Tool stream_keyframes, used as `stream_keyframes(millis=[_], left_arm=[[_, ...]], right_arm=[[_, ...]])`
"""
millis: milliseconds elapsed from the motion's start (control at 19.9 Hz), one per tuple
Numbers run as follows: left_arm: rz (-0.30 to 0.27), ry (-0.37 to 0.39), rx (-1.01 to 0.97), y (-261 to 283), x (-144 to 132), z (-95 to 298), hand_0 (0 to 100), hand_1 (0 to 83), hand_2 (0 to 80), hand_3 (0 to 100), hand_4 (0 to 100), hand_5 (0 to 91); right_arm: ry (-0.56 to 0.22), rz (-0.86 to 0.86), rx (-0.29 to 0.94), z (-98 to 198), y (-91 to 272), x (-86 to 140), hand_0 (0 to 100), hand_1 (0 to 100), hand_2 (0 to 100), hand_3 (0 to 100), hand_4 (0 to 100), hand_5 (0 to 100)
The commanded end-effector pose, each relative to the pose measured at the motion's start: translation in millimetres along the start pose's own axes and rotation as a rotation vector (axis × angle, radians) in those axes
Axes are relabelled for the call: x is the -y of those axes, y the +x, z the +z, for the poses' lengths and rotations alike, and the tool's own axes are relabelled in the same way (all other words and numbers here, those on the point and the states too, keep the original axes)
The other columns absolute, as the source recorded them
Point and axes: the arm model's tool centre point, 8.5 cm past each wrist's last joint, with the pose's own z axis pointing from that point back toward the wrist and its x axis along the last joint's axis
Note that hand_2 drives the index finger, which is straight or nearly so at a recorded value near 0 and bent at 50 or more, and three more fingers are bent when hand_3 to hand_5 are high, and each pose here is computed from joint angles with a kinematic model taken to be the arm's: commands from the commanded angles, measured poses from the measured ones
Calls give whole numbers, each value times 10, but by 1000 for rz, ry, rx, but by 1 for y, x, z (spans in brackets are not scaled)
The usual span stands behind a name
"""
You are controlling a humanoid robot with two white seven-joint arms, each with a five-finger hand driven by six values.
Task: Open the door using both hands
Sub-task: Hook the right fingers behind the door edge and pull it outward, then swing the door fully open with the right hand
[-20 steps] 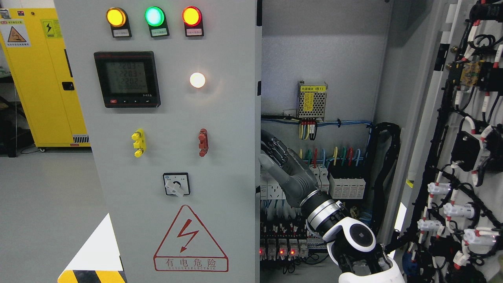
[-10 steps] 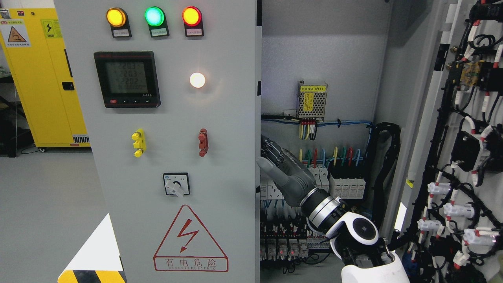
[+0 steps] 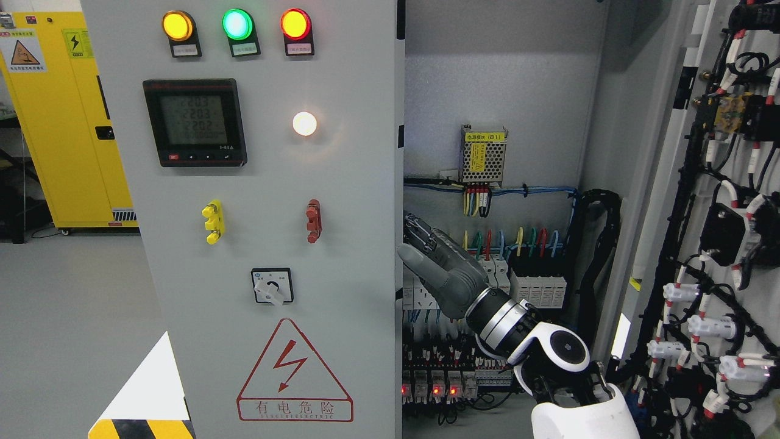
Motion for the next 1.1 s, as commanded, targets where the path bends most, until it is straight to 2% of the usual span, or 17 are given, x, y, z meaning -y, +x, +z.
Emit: stream_keyframes(millis=[0,251,451,652,802,1053], left_arm=[[-4,-21,23,15,13,-4,120,556,0,0,0,0],[-3,-23,23,15,14,-4,120,556,0,0,0,0],[-5,-23,24,16,14,-4,120,556,0,0,0,0],[-5,-23,26,17,14,-4,120,556,0,0,0,0],[-5,-23,26,17,14,-4,120,556,0,0,0,0],[-6,-23,26,17,14,-4,120,556,0,0,0,0]], right_arm=[[33,-54,21,-2,4,-2,0,500,40,0,0,0],[88,-69,33,-2,5,-7,0,500,40,0,0,0],[96,-86,43,1,3,-8,0,500,40,0,0,0],[143,-138,115,5,15,-19,0,500,40,0,0,0],[141,-137,103,16,9,-20,0,500,40,0,0,0],[235,-122,73,10,0,-57,0,500,40,0,0,0]])
